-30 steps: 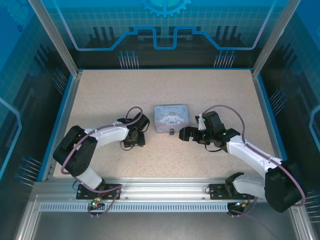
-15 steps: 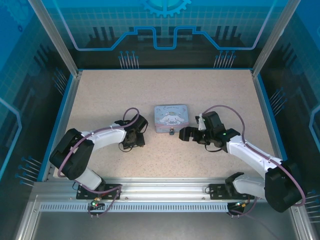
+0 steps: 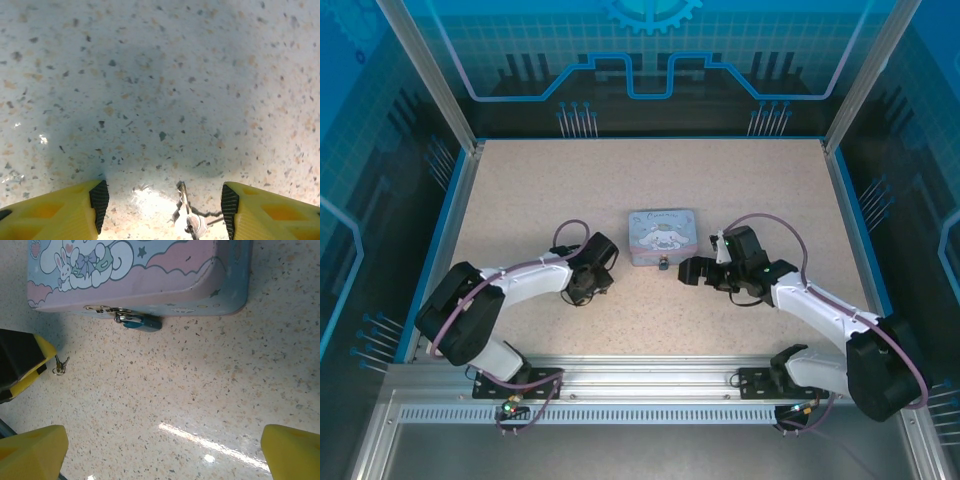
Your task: Unlock the padlock with the key
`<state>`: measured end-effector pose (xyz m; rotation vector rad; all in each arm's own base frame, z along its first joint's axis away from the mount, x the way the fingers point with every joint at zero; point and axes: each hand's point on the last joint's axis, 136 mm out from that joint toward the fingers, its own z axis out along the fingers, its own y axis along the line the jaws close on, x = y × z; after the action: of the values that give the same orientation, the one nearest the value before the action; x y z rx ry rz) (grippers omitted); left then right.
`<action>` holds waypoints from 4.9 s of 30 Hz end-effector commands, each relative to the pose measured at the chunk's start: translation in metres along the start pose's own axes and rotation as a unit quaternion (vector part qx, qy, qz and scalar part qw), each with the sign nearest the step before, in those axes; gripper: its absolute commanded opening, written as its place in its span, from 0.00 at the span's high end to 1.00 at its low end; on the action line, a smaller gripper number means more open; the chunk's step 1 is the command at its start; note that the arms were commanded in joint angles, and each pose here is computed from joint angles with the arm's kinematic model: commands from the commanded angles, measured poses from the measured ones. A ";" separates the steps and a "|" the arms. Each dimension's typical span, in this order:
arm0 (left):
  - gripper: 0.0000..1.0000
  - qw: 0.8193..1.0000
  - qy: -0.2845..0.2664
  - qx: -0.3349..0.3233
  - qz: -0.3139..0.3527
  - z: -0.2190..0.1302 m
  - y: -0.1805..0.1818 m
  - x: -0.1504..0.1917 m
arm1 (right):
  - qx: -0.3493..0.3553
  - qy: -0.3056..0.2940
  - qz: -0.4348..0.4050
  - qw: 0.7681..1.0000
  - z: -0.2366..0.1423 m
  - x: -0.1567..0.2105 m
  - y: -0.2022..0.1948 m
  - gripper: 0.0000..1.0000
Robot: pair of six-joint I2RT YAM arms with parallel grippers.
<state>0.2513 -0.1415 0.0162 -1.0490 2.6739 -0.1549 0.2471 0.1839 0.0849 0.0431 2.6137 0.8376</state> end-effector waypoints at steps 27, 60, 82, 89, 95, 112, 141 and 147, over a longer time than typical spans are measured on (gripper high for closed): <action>0.26 0.998 -0.053 0.023 -0.022 -0.045 -0.044 -0.002 | -0.052 0.011 -0.085 0.995 -0.010 -0.003 0.035 0.00; 0.09 0.976 0.042 0.178 -0.121 -0.071 0.031 -0.083 | 0.034 0.182 -0.385 0.904 0.128 0.041 0.175 0.56; 0.26 0.974 -0.015 0.095 -0.203 -0.058 0.026 -0.007 | 0.004 0.036 -0.238 0.971 0.021 -0.011 0.126 0.00; 0.28 0.978 -0.028 0.054 -0.201 -0.054 0.001 0.002 | 0.036 -0.003 -0.216 0.976 0.001 -0.029 0.094 0.00; 0.34 0.976 -0.043 0.030 -0.209 -0.054 -0.003 0.006 | 0.007 -0.016 -0.180 0.983 -0.002 -0.035 0.080 0.00; 0.44 0.972 -0.019 0.021 -0.235 -0.023 -0.015 0.021 | -0.035 0.010 -0.121 0.992 -0.013 -0.025 0.046 0.00; 0.59 0.969 0.000 -0.033 -0.244 0.006 -0.016 0.023 | -0.019 -0.011 -0.104 0.994 -0.029 -0.028 0.031 0.00; 0.63 0.970 0.011 -0.055 -0.239 0.008 -0.015 0.024 | -0.015 -0.019 -0.103 0.994 -0.032 -0.029 0.029 0.00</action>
<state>0.2436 -0.1646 0.0131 -1.6949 2.3900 -0.1227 0.2616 0.1947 0.1380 -0.2519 2.5043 0.8117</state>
